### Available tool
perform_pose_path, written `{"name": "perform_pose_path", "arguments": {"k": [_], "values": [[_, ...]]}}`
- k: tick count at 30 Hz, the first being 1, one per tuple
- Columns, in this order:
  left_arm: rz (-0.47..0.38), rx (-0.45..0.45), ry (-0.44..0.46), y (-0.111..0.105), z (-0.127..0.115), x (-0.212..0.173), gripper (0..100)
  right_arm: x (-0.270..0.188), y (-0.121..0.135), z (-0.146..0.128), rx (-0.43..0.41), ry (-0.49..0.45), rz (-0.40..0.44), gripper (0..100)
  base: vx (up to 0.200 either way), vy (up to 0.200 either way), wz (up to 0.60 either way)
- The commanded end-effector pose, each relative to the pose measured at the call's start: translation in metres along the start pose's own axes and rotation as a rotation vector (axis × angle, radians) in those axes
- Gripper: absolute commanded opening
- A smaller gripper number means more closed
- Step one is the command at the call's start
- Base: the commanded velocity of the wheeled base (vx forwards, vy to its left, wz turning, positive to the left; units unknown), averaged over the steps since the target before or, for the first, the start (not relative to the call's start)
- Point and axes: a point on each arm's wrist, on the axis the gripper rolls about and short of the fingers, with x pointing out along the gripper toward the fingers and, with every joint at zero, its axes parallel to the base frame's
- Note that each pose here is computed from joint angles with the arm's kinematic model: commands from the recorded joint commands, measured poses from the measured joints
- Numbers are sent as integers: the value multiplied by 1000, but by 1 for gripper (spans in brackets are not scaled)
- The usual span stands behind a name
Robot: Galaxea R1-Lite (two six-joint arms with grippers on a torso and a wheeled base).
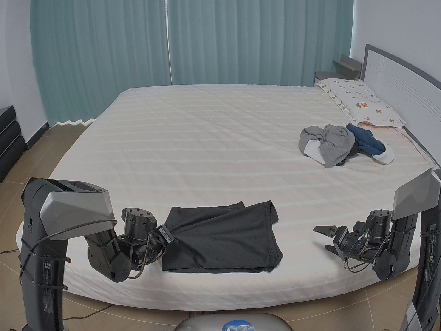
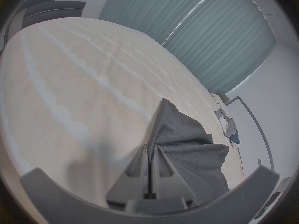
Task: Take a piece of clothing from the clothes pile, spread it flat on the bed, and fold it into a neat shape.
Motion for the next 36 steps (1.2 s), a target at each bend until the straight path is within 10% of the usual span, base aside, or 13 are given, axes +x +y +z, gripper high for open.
{"name": "perform_pose_path", "arguments": {"k": [1, 16, 17, 36], "values": [[-6, 1, 0, -2, 1, -4, 0, 0, 1, 1, -7, -8, 11, 100, 0, 200, 0], [-11, -1, 33, -6, -11, -11, 0, 1, 0, -1, -7, -3, 6, 100, 0, 27, 0], [-15, -5, 35, -8, -12, -11, 100, 1, 0, -1, -7, -3, 6, 100, 0, 0, 0], [-114, -35, -58, -29, 8, 32, 100, 3, 1, 0, -9, -7, 10, 100, 0, 0, 0]]}}
